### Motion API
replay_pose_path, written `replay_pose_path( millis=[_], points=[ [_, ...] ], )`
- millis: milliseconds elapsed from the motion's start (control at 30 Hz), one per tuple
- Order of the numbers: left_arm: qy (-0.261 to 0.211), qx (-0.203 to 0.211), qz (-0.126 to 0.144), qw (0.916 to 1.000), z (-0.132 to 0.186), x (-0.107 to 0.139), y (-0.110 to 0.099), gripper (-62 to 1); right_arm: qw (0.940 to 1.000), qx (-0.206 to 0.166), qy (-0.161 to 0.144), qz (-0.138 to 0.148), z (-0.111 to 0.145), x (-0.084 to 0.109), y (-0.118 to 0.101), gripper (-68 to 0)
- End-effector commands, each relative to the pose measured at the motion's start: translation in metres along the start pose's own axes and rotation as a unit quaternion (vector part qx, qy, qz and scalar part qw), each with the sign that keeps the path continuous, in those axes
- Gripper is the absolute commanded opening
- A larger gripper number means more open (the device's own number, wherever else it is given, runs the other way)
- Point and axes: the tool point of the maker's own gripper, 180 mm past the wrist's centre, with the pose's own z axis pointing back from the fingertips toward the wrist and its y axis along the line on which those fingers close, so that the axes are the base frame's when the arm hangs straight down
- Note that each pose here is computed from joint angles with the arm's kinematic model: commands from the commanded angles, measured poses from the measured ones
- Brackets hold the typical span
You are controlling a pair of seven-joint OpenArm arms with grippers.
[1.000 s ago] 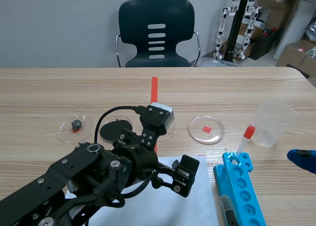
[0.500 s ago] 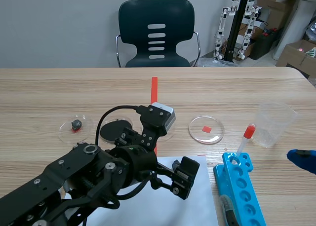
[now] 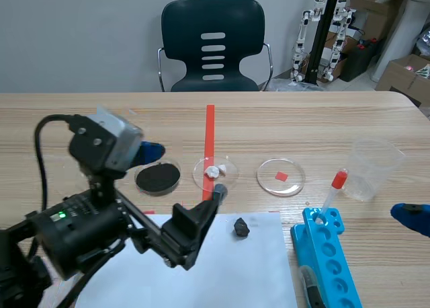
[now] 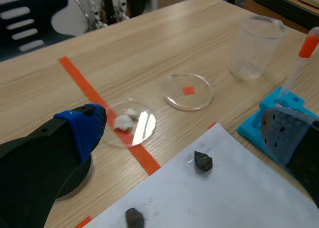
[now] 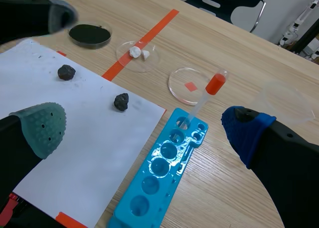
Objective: Return to the home posture
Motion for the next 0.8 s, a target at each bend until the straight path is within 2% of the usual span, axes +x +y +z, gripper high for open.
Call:
replay_pose_path(
  millis=[0,133,300,467,767],
  points=[
    [-0.009,0.016,0.002,0.9998,0.01,0.005,0.008,1.4,0.9998,-0.003,-0.021,0.002,-0.003,0.012,-0.003,0.4],
    [-0.006,0.029,-0.006,0.9995,0.036,0.012,0.021,1.4,0.9998,-0.003,-0.021,0.002,-0.003,0.012,-0.003,0.4],
    [0.017,0.025,-0.034,0.999,0.063,0.013,0.028,1.4,0.9998,-0.003,-0.021,0.002,-0.003,0.012,-0.003,0.4],
    [0.034,0.048,-0.045,0.9973,0.094,0.008,0.039,1.4,0.9998,-0.003,-0.021,0.002,-0.003,0.012,-0.003,0.4],
    [-0.017,0.015,-0.071,0.9972,0.122,0.017,0.009,1.4,0.9998,-0.003,-0.021,0.002,-0.003,0.012,-0.003,0.4]
  ],
)
